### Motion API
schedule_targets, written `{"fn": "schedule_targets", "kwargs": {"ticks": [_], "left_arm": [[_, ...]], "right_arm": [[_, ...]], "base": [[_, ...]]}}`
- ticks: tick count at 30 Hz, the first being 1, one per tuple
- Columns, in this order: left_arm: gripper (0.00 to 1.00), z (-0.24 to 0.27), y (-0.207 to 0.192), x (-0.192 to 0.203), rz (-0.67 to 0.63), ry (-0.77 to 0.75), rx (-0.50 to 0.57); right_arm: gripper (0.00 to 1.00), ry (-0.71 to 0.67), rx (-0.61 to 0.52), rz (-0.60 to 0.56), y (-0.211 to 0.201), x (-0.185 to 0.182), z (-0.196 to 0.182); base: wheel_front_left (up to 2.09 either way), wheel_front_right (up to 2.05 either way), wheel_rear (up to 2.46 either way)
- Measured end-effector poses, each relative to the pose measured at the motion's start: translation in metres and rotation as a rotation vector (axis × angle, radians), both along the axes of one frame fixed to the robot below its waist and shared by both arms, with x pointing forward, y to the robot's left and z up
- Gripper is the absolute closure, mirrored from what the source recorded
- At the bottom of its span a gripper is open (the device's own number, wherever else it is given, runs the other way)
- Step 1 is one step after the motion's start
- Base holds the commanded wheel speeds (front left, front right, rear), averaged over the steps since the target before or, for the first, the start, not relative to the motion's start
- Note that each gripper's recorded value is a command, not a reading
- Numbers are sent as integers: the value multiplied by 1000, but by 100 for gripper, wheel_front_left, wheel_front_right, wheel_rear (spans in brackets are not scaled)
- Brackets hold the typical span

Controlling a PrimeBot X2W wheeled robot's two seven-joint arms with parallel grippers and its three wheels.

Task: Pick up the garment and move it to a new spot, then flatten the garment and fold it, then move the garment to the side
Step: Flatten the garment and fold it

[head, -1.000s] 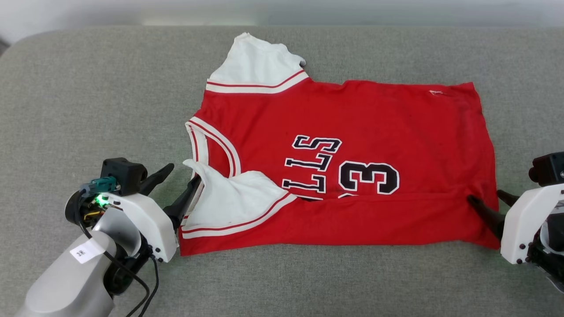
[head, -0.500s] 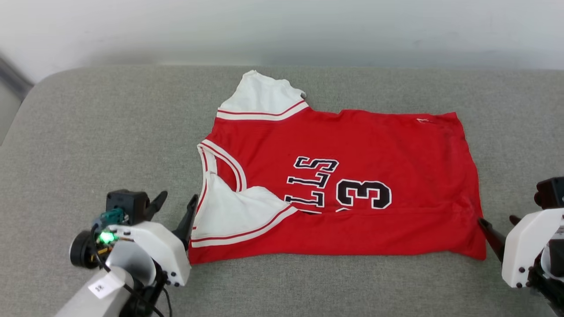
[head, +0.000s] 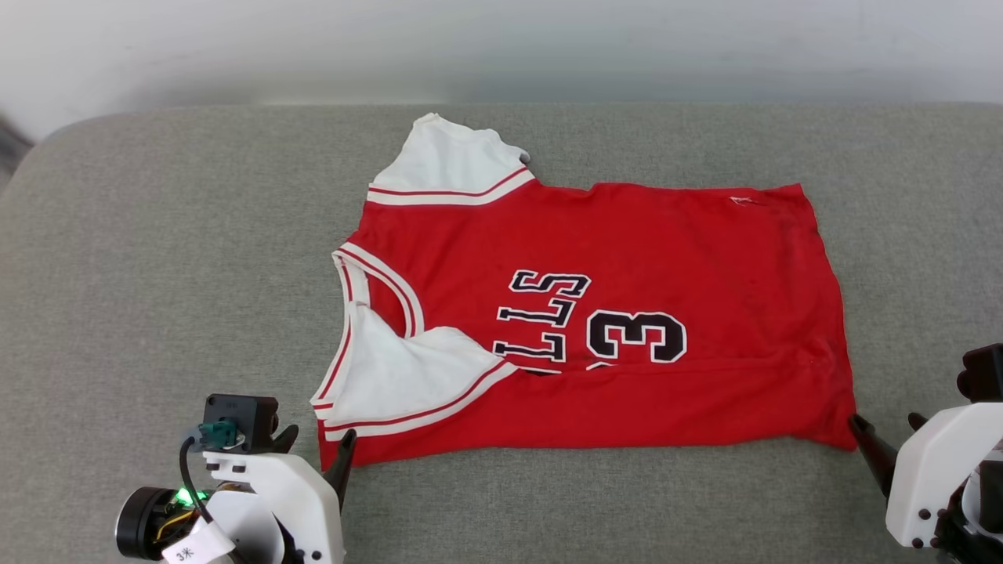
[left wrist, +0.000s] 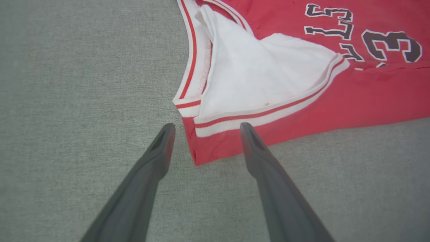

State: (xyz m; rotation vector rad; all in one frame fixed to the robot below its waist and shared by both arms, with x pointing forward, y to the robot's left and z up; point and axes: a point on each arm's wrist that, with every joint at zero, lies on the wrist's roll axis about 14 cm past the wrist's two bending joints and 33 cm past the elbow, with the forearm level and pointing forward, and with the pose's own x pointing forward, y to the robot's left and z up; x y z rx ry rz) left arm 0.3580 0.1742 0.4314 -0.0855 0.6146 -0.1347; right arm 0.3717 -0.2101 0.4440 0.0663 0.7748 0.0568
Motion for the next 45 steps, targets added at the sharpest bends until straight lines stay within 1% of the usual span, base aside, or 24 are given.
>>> {"fn": "schedule_targets", "kwargs": {"ticks": [2, 5, 9, 14, 18, 23, 24, 25, 26, 32, 37, 40, 45], "left_arm": [[0, -6, 2, -1, 2, 37, 14], [0, -12, 2, 3, 23, 64, -2], [0, -28, 6, 4, 35, 117, 6], [0, -49, 16, 7, 45, 174, 54], [0, -59, 15, 11, 37, 201, 57], [0, -73, 9, 9, 6, 243, 30], [42, -74, 8, 9, 1, 248, 23], [72, -74, 8, 10, -1, 248, 18], [100, -74, 8, 10, 3, 243, 12], [100, -67, 3, 6, -8, 212, -18], [100, -51, 4, 2, -4, 156, -25], [100, -32, 4, 1, -4, 91, -33], [100, -8, 0, 9, -18, 17, -44]], "right_arm": [[0, 3, -3, -2, 0, -1, 0], [0, 8, -1, -5, 0, -1, -2], [0, 22, -2, -13, -1, -1, -8], [0, 43, -23, -9, -7, 1, -15], [0, 33, -29, -8, -10, 7, -15], [0, 22, -35, -4, -13, 13, -15], [0, 20, -40, -4, -14, 13, -14], [0, 20, -45, -3, -15, 13, -14], [0, 20, -47, -4, -16, 12, -14], [0, 11, -34, 6, -12, 10, -7], [0, 46, -36, 21, -10, 3, -8], [0, 105, -33, 39, -5, -1, -16], [0, 156, -47, 55, -2, 9, -27]], "base": [[0, 0, 0], [0, 0, 0], [0, 0, 0], [0, 0, 0], [0, 0, 0], [0, 0, 0], [0, 0, 0], [0, 0, 0], [0, 0, 0], [0, 0, 0], [0, 0, 0], [0, 0, 0], [0, 0, 0]]}}
